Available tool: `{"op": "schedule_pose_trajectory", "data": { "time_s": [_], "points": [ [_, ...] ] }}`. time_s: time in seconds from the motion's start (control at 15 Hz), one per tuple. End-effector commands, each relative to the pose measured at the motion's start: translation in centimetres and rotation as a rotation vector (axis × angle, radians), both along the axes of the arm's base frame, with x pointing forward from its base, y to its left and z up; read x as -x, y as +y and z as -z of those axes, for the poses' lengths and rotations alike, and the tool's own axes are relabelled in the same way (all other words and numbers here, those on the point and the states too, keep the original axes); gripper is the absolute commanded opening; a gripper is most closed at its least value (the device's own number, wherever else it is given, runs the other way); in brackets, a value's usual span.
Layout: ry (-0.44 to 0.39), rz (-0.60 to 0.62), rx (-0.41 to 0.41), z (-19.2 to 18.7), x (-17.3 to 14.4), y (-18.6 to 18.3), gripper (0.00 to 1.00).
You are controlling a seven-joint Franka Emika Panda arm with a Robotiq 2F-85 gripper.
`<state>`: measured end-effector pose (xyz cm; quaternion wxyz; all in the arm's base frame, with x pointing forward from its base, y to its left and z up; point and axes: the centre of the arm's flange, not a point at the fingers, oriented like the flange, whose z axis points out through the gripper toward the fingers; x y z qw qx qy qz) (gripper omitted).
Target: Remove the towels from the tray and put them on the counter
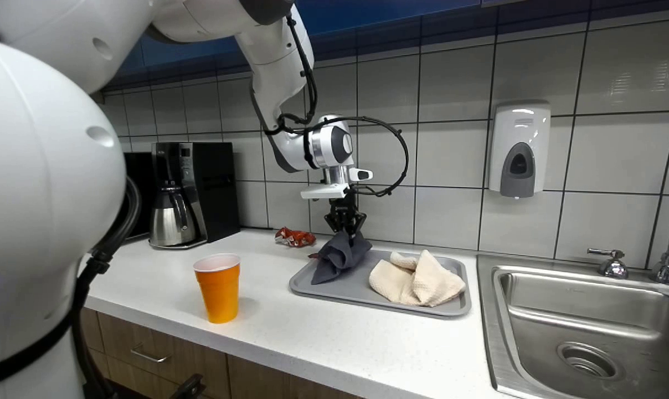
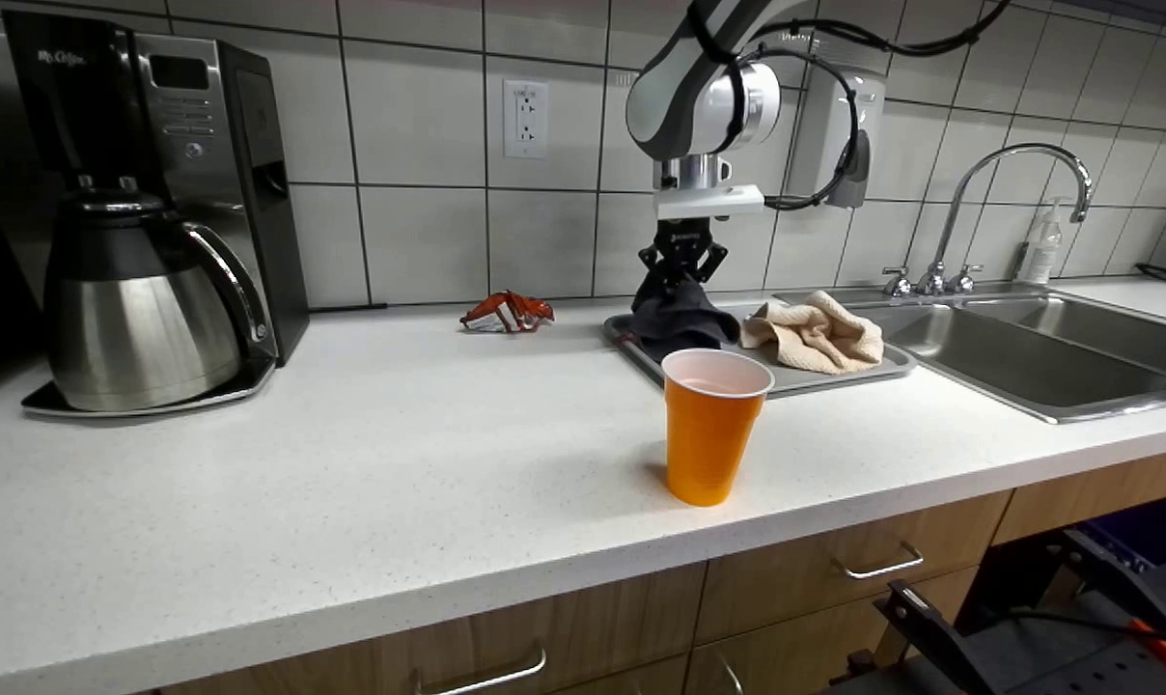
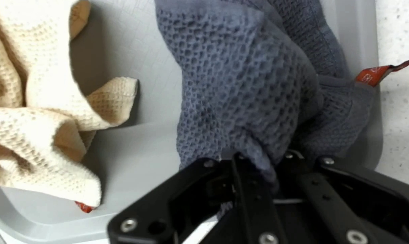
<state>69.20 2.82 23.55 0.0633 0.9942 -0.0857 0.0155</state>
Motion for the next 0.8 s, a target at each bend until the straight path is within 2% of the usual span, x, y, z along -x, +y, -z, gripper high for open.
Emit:
{"op": "schedule_pose_trajectory", "data": {
  "time_s": [0.0, 0.73],
  "points": [
    [-0.025, -0.026, -0.004, -3.2, 1.5, 1.6, 0.03],
    [-0.106, -0.165, -0.021, -8.0, 1.7, 9.2, 0.03]
  ]
}}
